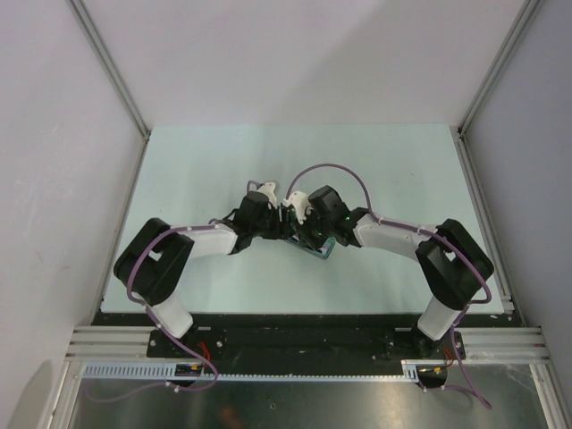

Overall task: Organize the sunglasses
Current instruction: Adjust the sunglasses in the sunglasses case.

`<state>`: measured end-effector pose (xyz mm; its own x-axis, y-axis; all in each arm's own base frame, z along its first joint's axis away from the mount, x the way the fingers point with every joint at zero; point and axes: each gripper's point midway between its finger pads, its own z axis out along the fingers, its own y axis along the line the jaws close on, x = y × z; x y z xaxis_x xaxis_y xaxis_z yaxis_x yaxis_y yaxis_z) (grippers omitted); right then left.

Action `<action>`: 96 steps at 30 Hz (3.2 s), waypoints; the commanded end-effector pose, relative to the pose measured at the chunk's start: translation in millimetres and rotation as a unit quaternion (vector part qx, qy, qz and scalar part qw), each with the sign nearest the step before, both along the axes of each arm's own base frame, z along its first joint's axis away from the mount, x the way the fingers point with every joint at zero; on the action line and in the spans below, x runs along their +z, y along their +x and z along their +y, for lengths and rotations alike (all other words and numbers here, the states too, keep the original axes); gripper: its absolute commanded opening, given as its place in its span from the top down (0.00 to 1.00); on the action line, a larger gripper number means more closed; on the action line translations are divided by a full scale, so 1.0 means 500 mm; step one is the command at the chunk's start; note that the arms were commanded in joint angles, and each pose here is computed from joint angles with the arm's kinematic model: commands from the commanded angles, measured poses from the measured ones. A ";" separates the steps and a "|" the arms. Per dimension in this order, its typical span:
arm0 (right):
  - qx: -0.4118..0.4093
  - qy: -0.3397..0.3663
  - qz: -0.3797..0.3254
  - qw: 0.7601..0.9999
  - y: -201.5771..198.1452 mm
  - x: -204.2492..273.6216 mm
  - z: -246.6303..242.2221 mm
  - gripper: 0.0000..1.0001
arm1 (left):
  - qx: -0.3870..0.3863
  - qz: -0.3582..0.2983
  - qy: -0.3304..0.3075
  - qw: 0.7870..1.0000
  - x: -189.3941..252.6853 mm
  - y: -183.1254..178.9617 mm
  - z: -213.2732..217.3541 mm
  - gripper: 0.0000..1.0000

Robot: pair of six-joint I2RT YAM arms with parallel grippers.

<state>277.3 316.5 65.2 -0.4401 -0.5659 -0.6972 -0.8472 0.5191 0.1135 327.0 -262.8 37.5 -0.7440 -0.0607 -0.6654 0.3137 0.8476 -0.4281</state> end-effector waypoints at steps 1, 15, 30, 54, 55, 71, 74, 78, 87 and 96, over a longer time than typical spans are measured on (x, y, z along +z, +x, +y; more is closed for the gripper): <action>0.014 -0.009 -0.018 1.000 0.008 -0.005 0.005 0.79 | -0.001 -0.007 -0.005 1.000 0.011 0.012 -0.014 0.33; 0.003 -0.011 -0.052 0.999 0.025 0.024 0.009 0.75 | -0.001 -0.008 -0.005 1.000 0.013 0.011 -0.012 0.33; 0.029 -0.016 -0.053 0.998 0.024 0.020 0.009 0.72 | -0.002 -0.008 -0.005 1.000 0.014 0.014 -0.015 0.33; 0.014 -0.049 -0.068 0.996 0.054 -0.003 0.002 1.00 | 0.000 -0.015 -0.006 1.000 0.026 0.015 -0.011 0.30; 0.015 -0.048 -0.066 0.997 0.054 -0.005 0.002 1.00 | 0.000 -0.019 -0.008 1.000 0.034 0.014 -0.011 0.29; 0.061 0.023 -0.012 0.998 0.036 0.039 -0.010 1.00 | 0.065 -0.091 -0.023 0.994 0.165 0.018 0.066 0.07; 0.058 0.019 -0.005 0.998 0.037 0.030 -0.011 1.00 | 0.098 -0.088 -0.010 0.991 0.152 0.022 0.106 0.07; 0.058 0.021 0.010 0.998 0.032 0.021 -0.011 1.00 | 0.124 -0.094 -0.008 0.988 0.156 0.019 0.139 0.07; 0.052 0.017 0.041 0.998 0.023 -0.003 -0.012 1.00 | 0.133 -0.092 -0.005 0.987 0.150 0.016 0.163 0.06; 0.042 0.011 0.038 0.998 0.038 -0.009 -0.011 1.00 | 0.122 -0.089 -0.010 0.989 0.151 0.014 0.156 0.06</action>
